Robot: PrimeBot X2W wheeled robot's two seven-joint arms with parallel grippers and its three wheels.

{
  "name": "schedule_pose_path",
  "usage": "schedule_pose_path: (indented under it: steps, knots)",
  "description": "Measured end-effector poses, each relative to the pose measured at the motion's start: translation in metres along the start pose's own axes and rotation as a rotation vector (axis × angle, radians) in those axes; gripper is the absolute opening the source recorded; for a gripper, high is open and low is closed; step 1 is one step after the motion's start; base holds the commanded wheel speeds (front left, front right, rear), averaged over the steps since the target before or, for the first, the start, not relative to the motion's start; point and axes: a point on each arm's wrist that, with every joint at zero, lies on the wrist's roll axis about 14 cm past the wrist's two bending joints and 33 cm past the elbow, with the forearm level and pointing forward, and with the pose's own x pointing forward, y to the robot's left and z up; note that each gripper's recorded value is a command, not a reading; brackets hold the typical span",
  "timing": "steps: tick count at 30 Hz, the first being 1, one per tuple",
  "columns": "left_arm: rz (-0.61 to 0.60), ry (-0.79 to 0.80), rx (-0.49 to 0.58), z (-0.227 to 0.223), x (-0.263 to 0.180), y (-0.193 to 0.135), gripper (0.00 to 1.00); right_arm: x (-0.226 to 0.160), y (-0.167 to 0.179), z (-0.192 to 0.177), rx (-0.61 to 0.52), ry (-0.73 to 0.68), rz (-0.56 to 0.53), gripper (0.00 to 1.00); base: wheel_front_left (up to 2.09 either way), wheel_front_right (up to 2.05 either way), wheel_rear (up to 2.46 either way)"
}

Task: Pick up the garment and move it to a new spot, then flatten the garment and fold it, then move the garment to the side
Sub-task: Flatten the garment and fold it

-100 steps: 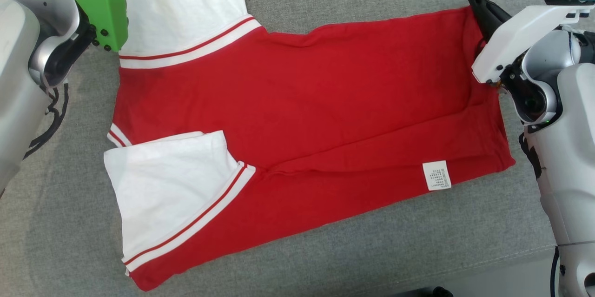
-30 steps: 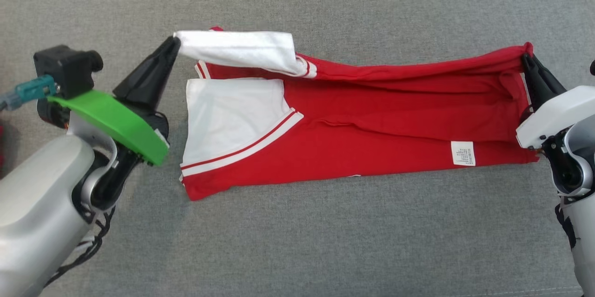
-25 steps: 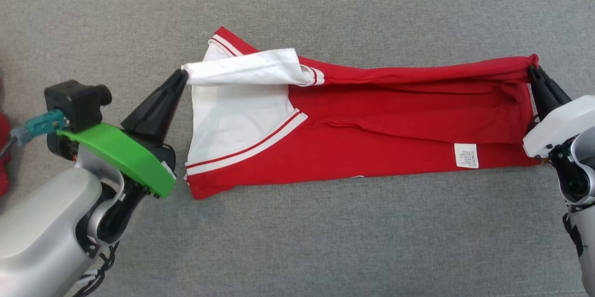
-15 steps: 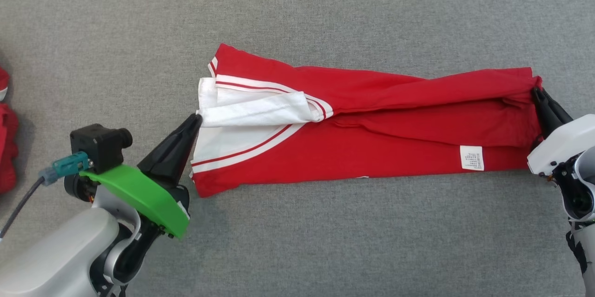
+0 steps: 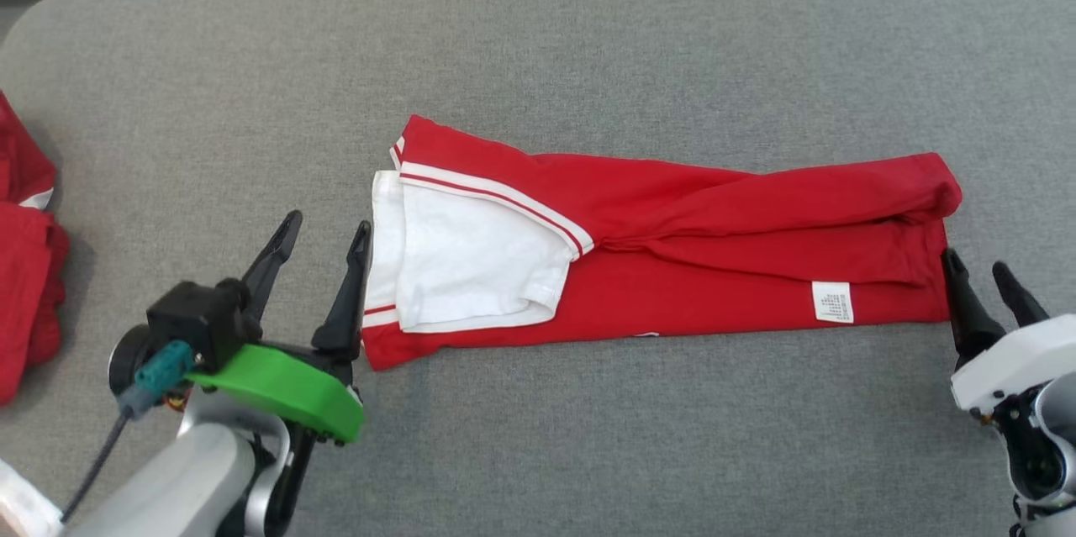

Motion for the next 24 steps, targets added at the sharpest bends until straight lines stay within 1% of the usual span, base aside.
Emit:
schedule_pose_path:
  steps: [4,6,7,10,13,17,19,24]
  knots:
    - [0.059,-0.095,0.034,0.009,-0.020,-0.007,1.00,-0.020,-0.006,-0.007,0.057,-0.016,-0.030,1.00,0.00,0.00,0.00]
    - [0.093,-0.131,0.032,0.012,-0.030,-0.008,1.00,-0.027,-0.009,-0.007,0.082,-0.030,-0.043,1.00,0.00,0.00,0.00]
    - [0.103,-0.147,0.051,0.013,-0.036,-0.009,1.00,-0.030,-0.009,-0.007,0.096,-0.037,-0.048,1.00,0.00,0.00,0.00]
    - [0.121,-0.195,0.068,0.018,-0.048,-0.016,1.00,-0.032,-0.013,-0.005,0.127,-0.055,-0.064,1.00,0.00,0.00,0.00]
    - [0.124,-0.206,0.075,0.013,-0.059,-0.024,1.00,-0.024,-0.012,-0.001,0.142,-0.060,-0.070,1.00,0.00,0.00,0.00]
    - [0.126,-0.218,0.087,0.011,-0.069,-0.030,1.00,0.000,0.002,0.012,0.112,-0.066,-0.044,1.00,0.00,0.00,0.00]
    - [0.136,-0.218,0.103,0.009,-0.074,-0.030,1.00,0.010,0.005,0.014,0.058,-0.043,-0.041,1.00,0.00,0.00,0.00]
    - [0.188,-0.220,0.104,0.006,-0.088,-0.022,1.00,0.038,0.009,0.027,-0.060,-0.023,-0.052,1.00,0.00,0.00,0.00]
